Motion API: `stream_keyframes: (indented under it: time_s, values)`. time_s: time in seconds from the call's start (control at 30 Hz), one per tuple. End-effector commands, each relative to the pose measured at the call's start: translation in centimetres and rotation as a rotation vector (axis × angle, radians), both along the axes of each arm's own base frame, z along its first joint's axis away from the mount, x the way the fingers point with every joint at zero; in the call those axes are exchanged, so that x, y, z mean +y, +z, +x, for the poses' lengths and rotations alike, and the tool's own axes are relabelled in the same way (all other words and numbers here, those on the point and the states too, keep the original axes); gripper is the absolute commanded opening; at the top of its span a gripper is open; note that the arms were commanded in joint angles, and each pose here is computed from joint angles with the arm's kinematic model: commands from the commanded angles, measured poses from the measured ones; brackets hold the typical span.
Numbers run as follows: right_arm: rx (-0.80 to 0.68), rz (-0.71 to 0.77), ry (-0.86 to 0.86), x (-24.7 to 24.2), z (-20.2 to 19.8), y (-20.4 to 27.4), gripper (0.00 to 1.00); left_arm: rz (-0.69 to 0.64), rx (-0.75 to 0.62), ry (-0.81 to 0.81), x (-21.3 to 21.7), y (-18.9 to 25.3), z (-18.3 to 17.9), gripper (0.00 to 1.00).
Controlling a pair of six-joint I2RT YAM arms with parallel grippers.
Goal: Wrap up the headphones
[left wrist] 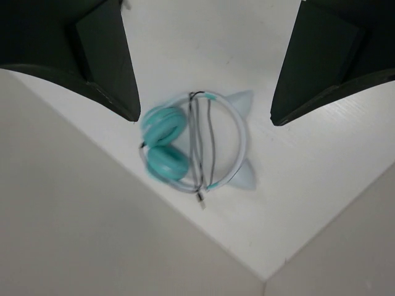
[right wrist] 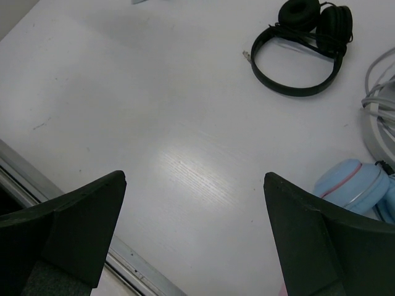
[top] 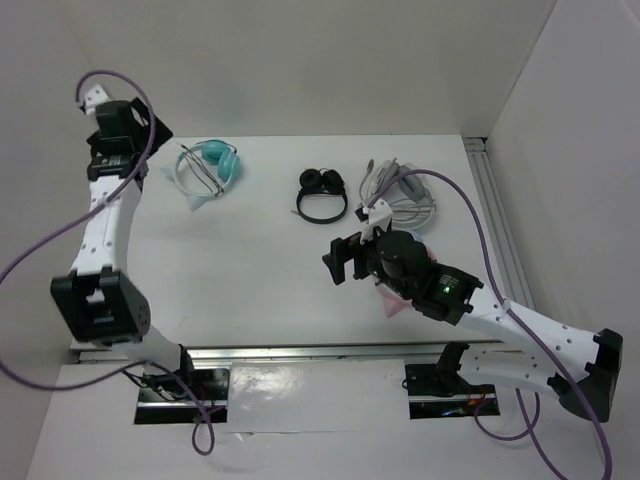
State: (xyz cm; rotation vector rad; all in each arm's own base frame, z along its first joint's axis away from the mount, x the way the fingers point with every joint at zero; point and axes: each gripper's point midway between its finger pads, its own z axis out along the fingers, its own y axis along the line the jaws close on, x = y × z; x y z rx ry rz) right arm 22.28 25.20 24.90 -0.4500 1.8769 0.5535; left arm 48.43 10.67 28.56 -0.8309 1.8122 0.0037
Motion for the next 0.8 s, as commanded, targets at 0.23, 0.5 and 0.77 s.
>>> stream_keyframes:
  time_s: [0.23,0.5,0.77]
  values:
    - [0.023,0.108,-0.150,-5.7,-2.6,6.9,1.00,-0.032,-0.353,-0.368,-11.3,10.7,-24.1,1.00]
    - [-0.013,0.243,-0.035,-9.1,-6.9,10.2,1.00,-0.041,-0.212,-0.592,-15.8,1.2,-34.3,1.00]
    - [-0.007,0.303,-0.042,-13.0,-9.6,10.7,1.00,-0.067,-0.125,-0.680,-17.0,-2.1,-34.9,1.00]
